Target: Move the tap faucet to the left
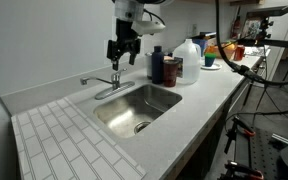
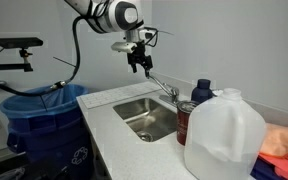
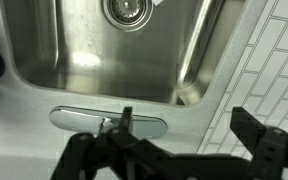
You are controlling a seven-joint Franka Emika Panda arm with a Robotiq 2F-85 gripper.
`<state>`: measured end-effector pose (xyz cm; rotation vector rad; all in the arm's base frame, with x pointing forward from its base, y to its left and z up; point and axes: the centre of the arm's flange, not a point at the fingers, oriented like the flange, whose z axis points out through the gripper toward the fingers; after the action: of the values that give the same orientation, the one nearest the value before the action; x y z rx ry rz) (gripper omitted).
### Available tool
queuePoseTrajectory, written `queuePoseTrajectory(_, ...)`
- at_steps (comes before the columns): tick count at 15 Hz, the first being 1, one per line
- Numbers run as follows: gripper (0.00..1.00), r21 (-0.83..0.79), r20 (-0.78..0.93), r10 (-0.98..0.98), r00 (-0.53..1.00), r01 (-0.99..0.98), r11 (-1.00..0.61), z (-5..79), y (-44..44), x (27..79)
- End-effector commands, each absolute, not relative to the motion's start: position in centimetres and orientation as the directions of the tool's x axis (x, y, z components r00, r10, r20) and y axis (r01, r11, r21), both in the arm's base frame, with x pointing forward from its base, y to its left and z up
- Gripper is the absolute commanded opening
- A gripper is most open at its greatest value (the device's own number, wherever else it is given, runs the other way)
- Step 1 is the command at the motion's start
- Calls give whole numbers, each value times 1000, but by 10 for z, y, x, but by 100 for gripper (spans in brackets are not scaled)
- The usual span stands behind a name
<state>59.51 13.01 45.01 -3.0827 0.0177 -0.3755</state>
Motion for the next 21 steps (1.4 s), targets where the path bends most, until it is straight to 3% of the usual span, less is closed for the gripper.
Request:
queuePoseTrajectory(1,100,-47,259,-28,965,-16,-999,466,107,544)
queuePoseTrajectory(9,100,-38,280,-61,958,-53,-998,474,102,518)
queuePoseTrajectory(21,100,-9,374,-50,926,-51,-999,473,93,519)
